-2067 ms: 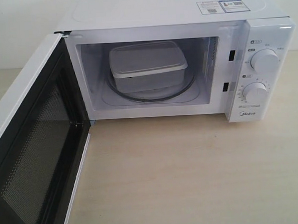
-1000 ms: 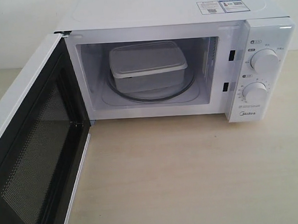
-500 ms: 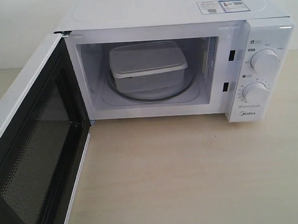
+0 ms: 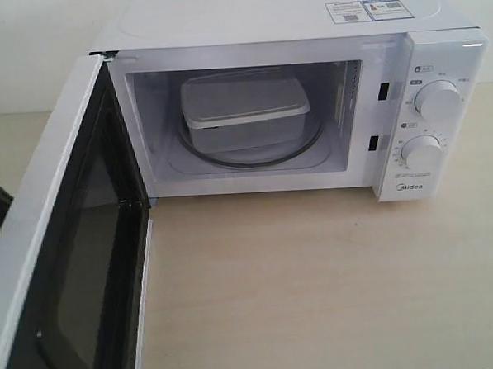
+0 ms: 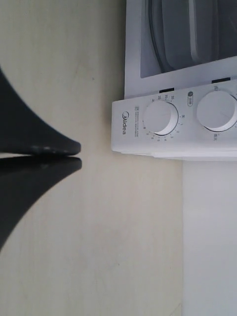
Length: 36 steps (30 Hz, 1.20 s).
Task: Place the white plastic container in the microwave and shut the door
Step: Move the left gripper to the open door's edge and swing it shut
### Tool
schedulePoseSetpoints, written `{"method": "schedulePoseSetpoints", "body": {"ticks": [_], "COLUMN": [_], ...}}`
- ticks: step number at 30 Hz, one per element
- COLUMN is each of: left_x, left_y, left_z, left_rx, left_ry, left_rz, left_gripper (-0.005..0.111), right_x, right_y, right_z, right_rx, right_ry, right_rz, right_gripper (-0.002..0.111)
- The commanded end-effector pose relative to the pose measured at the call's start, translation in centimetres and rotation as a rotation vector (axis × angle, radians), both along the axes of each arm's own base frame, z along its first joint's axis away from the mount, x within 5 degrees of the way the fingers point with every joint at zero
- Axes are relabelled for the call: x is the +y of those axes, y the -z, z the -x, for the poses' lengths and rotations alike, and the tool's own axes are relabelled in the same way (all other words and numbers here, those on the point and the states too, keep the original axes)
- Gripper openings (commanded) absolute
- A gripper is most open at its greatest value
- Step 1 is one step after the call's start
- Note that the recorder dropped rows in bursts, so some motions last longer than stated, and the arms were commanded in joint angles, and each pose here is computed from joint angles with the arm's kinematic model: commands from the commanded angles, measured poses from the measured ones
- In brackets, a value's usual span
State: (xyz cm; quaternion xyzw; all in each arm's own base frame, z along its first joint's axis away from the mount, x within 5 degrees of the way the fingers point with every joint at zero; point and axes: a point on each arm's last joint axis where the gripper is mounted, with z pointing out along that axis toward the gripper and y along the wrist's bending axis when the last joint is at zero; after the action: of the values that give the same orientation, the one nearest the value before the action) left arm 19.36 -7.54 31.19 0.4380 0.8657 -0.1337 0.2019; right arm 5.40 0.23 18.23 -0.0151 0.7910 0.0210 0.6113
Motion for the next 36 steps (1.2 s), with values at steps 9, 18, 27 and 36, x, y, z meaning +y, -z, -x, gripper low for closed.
{"method": "schedulePoseSetpoints", "body": {"ticks": [9, 18, 27, 36], "left_x": [-5.8, -7.7, -7.8, -7.8], "left_y": [0.6, 1.9, 1.5, 1.6], "left_z": [-1.2, -4.6, -7.6, -7.8], "left_rx": [-0.157, -0.294, -0.501, -0.514], "left_ry": [0.109, 0.037, -0.154, -0.162], "left_rz": [0.107, 0.194, 0.264, 0.261], "left_gripper": [0.004, 0.004, 0.004, 0.004], "right_x": [0.0, 0.0, 0.0, 0.0], "right_y": [-0.1, -0.1, -0.1, -0.1], "right_z": [0.0, 0.0, 0.0, 0.0], "right_rx": [-0.009, -0.009, -0.009, -0.009], "right_ry": [0.002, 0.002, 0.002, 0.002], "right_rz": [0.006, 0.006, 0.006, 0.006], "right_gripper": [0.000, 0.000, 0.000, 0.000]}}
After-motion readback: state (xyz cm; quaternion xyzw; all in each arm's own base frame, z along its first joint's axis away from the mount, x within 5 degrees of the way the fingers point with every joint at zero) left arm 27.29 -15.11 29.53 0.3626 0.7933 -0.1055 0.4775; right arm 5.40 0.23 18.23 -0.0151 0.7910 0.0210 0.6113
